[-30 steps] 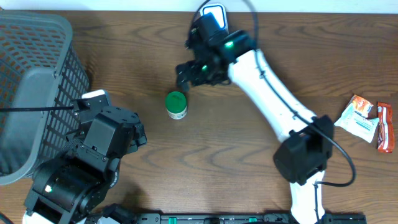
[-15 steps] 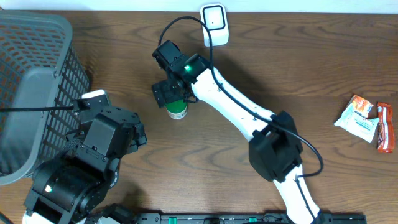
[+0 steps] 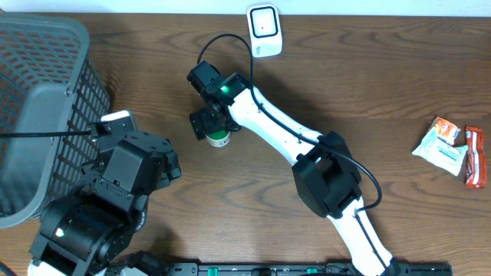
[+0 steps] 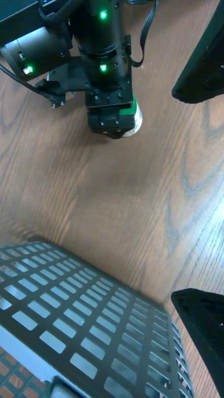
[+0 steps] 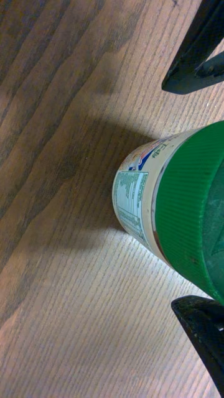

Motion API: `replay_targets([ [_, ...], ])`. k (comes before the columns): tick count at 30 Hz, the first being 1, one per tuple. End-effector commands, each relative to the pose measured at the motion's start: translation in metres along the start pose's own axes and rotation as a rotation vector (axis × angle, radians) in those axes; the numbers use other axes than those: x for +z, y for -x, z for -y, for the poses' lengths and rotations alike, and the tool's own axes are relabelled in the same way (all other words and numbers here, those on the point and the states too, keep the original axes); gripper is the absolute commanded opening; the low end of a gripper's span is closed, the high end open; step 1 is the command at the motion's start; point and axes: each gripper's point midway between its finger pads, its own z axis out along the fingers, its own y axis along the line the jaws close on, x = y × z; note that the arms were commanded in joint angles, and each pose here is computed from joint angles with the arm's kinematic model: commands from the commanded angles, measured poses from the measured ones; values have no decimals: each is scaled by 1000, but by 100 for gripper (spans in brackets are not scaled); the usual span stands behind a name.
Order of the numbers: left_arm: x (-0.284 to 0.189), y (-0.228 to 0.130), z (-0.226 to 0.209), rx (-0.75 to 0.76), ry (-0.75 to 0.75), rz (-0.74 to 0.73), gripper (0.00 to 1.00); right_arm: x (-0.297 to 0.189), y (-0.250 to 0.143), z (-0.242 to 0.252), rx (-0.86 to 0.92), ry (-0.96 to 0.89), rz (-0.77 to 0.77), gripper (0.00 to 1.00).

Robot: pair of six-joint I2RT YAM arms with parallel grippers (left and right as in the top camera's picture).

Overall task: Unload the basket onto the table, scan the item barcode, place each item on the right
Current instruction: 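Reach the right gripper to the green-lidded jar and grasp it, then lift the jar and raise it toward the scanner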

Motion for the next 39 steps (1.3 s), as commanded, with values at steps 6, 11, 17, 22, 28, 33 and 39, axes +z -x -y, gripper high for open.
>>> replay_targets([
  [6,-1,3,-3,1,13,13,95,18,-10,-3,-1,-4,-50,98],
  [11,-1,3,-3,1,13,13,96,35,-25,-4,-19,9,-117,94],
  [17,-1,3,-3,1,13,13,95,35,-25,-4,-20,5,-116,68],
  [22,-1,3,-3,1,13,13,95,31,-23,3,-9,-10,-121,49],
  [28,-1,3,-3,1,13,13,96,-1,-17,22,17,-74,-142,44],
  [33,-1,3,-3,1,13,13,96,-45,-30,29,77,-29,-257,47],
  [39,-1,3,-3,1,13,13,95,-70,-48,58,218,50,-407,46],
])
